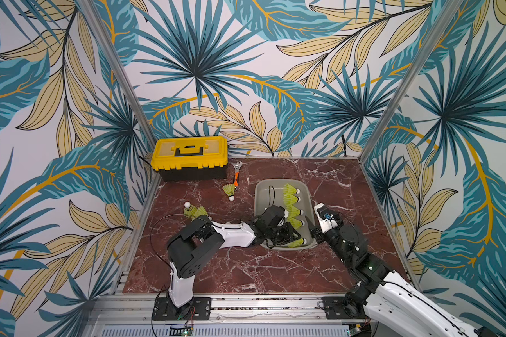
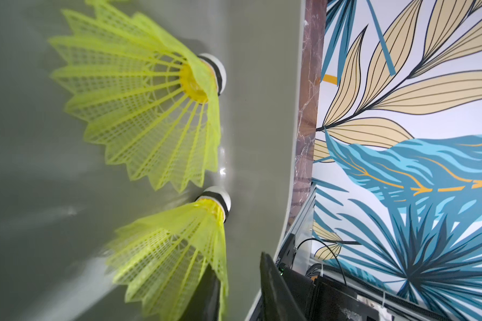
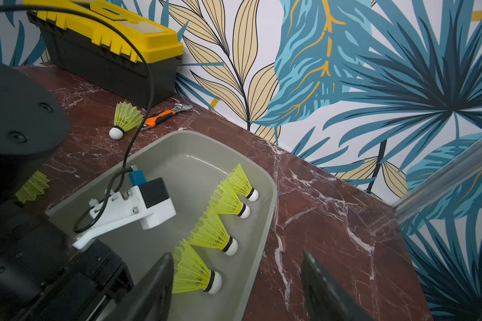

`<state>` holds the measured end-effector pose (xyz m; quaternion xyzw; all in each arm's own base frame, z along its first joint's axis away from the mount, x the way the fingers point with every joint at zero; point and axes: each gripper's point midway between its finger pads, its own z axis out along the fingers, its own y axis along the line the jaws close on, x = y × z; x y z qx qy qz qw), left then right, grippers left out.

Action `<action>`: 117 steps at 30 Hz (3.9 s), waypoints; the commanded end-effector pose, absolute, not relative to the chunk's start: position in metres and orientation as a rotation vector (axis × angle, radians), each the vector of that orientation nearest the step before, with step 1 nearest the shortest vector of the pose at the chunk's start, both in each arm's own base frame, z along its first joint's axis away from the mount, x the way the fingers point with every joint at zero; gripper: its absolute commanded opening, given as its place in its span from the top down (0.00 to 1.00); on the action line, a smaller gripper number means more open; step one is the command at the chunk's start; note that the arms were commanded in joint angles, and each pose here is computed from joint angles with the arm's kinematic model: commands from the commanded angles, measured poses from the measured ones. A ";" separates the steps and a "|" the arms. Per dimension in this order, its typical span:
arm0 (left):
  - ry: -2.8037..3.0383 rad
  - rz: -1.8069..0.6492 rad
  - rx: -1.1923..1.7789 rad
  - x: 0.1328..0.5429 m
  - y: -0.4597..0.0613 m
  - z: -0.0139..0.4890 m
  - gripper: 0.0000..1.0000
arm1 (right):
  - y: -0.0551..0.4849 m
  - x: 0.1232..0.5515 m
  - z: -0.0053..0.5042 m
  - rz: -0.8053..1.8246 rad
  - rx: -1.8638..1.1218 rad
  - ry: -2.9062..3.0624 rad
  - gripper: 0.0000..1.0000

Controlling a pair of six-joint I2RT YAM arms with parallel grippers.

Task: Put the shuttlecocks into the storage box
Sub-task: Place the shuttlecock in the storage box, then adjust the shuttlecock at the center of the board.

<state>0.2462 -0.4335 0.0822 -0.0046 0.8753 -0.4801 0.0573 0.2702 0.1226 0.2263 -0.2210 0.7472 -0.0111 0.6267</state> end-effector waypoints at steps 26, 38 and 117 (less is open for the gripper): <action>2.512 -1.045 0.080 0.277 -0.371 0.146 0.44 | 0.119 0.270 0.220 -0.039 -0.489 1.729 0.28; 2.461 -0.657 -0.106 0.299 -0.255 0.163 0.38 | 0.123 0.274 0.218 -0.033 -0.495 1.740 0.28; 2.706 0.434 -0.035 0.308 -0.107 0.079 0.82 | 0.131 0.279 0.206 -0.006 -0.499 1.770 0.28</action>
